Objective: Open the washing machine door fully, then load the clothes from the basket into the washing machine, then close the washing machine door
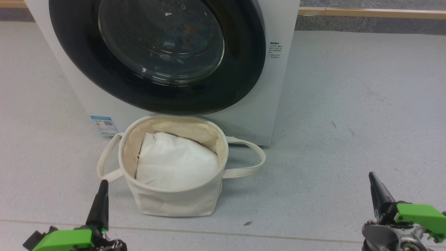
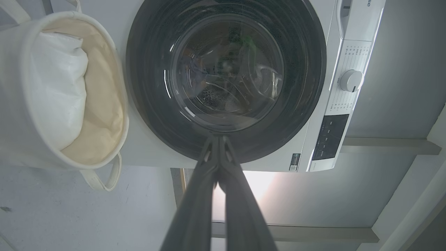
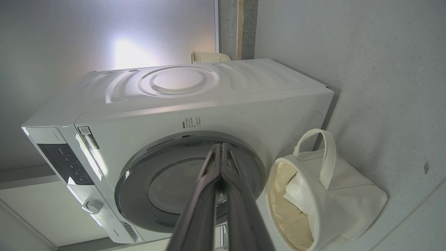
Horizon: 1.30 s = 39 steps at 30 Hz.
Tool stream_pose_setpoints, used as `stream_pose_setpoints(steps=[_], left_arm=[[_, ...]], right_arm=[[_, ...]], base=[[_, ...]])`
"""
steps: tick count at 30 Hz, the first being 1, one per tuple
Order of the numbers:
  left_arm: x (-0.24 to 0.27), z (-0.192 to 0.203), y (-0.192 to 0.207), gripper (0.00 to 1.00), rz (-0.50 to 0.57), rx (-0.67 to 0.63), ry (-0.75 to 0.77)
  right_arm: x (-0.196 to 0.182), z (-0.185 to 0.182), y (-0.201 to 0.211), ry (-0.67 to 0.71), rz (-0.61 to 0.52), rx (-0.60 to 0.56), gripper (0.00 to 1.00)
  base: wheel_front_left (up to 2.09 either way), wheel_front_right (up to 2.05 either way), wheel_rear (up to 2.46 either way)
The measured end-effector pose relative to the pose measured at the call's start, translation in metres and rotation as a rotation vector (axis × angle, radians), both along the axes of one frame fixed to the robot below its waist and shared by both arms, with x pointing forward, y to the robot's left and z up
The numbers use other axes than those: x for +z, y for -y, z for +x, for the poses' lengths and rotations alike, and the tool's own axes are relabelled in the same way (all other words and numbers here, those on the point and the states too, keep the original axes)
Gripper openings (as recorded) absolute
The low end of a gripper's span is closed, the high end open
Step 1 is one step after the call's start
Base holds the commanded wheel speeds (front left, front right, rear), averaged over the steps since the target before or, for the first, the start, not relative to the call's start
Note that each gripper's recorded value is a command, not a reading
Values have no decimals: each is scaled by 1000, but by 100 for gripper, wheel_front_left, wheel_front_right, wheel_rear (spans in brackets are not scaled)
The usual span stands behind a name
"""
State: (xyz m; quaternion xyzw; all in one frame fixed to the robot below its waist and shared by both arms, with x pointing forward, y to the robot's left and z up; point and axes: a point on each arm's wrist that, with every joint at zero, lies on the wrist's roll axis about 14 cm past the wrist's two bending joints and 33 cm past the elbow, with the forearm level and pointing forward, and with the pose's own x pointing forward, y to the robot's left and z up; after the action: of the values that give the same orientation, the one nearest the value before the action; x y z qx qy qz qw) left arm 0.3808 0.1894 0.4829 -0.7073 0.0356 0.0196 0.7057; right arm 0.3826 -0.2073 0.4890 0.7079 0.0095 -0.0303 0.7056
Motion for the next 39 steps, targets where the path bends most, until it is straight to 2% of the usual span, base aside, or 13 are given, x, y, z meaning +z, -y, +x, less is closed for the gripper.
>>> stream_pose_setpoints(steps=[39], left_arm=[[0,0,0,0,0,0,0]], right_arm=[[0,0,0,0,0,0,0]], base=[[0,0,0]])
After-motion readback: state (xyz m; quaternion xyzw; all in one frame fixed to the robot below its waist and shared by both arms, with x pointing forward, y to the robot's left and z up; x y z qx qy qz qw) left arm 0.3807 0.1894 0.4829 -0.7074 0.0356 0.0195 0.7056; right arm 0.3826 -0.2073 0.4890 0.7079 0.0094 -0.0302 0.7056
